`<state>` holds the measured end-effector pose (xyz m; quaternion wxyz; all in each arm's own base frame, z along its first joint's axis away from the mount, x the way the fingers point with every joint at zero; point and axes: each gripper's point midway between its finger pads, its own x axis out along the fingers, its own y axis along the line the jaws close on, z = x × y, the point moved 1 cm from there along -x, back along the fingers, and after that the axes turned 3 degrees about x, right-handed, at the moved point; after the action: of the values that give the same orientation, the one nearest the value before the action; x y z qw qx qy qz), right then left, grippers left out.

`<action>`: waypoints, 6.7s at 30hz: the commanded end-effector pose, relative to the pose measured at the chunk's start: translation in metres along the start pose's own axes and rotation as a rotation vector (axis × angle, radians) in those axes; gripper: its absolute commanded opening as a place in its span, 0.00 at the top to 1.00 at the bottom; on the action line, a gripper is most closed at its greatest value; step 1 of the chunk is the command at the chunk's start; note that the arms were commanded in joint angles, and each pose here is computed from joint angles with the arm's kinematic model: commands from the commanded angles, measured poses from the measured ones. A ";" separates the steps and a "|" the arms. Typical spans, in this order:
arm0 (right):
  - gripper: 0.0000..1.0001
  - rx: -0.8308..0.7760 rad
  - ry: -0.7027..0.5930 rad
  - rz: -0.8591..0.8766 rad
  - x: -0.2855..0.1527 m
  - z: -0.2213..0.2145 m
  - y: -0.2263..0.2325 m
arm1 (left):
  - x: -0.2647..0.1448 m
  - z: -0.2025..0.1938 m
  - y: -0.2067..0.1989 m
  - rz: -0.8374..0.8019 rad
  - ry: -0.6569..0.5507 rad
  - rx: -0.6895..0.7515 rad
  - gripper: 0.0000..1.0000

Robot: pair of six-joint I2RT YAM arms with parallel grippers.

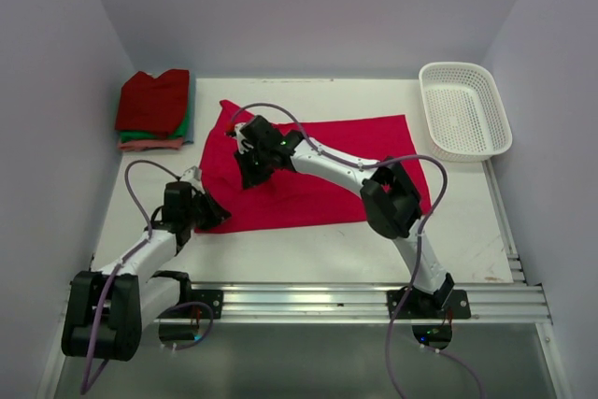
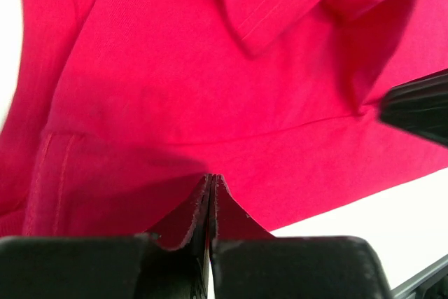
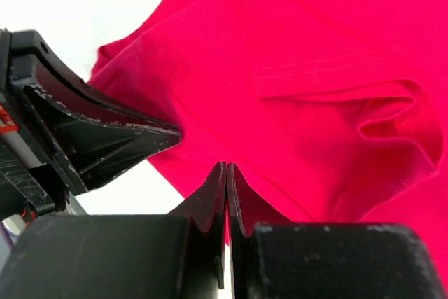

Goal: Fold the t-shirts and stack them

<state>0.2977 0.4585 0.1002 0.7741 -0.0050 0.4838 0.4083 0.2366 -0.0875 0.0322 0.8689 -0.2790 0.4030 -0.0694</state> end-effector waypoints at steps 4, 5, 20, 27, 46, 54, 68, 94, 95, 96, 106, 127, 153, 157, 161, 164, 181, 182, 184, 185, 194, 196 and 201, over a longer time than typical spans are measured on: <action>1.00 0.015 -0.008 -0.050 0.012 0.003 -0.016 | 0.007 0.000 0.008 0.024 -0.010 0.021 1.00; 1.00 0.019 -0.015 -0.075 0.013 0.005 -0.022 | 0.007 0.001 0.008 0.032 -0.010 0.022 1.00; 1.00 0.077 0.002 -0.426 0.014 -0.012 -0.122 | 0.001 -0.023 0.024 0.104 0.071 -0.002 1.00; 1.00 0.077 0.004 -0.556 0.002 -0.016 -0.148 | 0.001 -0.026 0.025 0.106 0.078 -0.003 1.00; 1.00 0.078 -0.074 -0.472 -0.022 0.005 -0.124 | 0.008 0.090 -0.071 -0.118 -0.065 0.207 1.00; 1.00 0.098 -0.045 -0.427 -0.010 -0.011 -0.121 | 0.052 0.093 -0.103 -0.082 0.069 0.378 1.00; 1.00 0.095 -0.035 -0.405 -0.010 -0.019 -0.119 | 0.074 0.081 -0.077 0.240 0.142 0.484 0.38; 1.00 0.094 -0.020 -0.426 -0.009 -0.027 -0.128 | 0.082 0.099 -0.072 0.372 0.129 0.503 0.88; 1.00 0.092 -0.017 -0.425 -0.009 -0.027 -0.128 | 0.085 0.098 -0.069 0.384 0.141 0.504 0.87; 1.00 0.091 -0.017 -0.426 -0.009 -0.027 -0.129 | 0.087 0.103 -0.073 0.380 0.132 0.508 0.87; 1.00 0.080 -0.003 -0.445 -0.012 -0.033 -0.134 | 0.112 0.127 -0.065 0.465 0.103 0.537 0.68; 0.85 0.077 -0.067 -0.405 -0.023 -0.019 -0.128 | 0.069 0.191 -0.147 -0.121 -0.255 0.292 0.04; 0.36 0.067 -0.503 -0.491 -0.268 -0.028 -0.089 | 0.233 0.331 -0.042 0.217 -0.368 -0.139 0.23; 0.36 0.073 -0.488 -0.512 -0.270 -0.038 -0.094 | 0.241 0.326 -0.039 0.222 -0.345 -0.142 0.23; 0.37 0.081 -0.491 -0.532 -0.272 -0.041 -0.097 | 0.245 0.320 -0.033 0.231 -0.326 -0.149 0.23; 0.39 0.091 -0.495 -0.564 -0.274 -0.042 -0.102 | 0.248 0.311 -0.027 0.237 -0.304 -0.150 0.31; 1.00 0.331 -0.491 -0.799 -0.279 -0.043 -0.183 | 0.238 0.303 -0.017 0.199 -0.291 -0.133 1.00; 1.00 0.353 -0.489 -0.815 -0.277 -0.042 -0.193 | 0.233 0.308 -0.017 0.198 -0.300 -0.125 1.00; 1.00 0.406 -0.454 -0.866 -0.267 -0.040 -0.223 | 0.221 0.318 -0.021 0.192 -0.324 -0.117 1.00; 1.00 0.423 -0.447 -0.871 -0.262 -0.036 -0.232 | 0.216 0.323 -0.023 0.171 -0.325 -0.112 1.00; 1.00 0.445 -0.379 -0.928 -0.214 -0.002 -0.294 | 0.182 0.351 -0.039 0.130 -0.393 -0.073 1.00; 1.00 0.447 -0.378 -0.917 -0.210 0.003 -0.299 | 0.180 0.361 -0.031 0.113 -0.399 -0.087 1.00; 1.00 0.463 -0.347 -0.897 -0.198 0.002 -0.309 | 0.193 0.360 -0.025 0.117 -0.381 -0.088 1.00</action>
<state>0.4393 0.1255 0.1149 0.9117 0.0080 0.3998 -0.0941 0.6172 -0.0303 0.0810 0.9043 -0.3106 0.2851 0.0671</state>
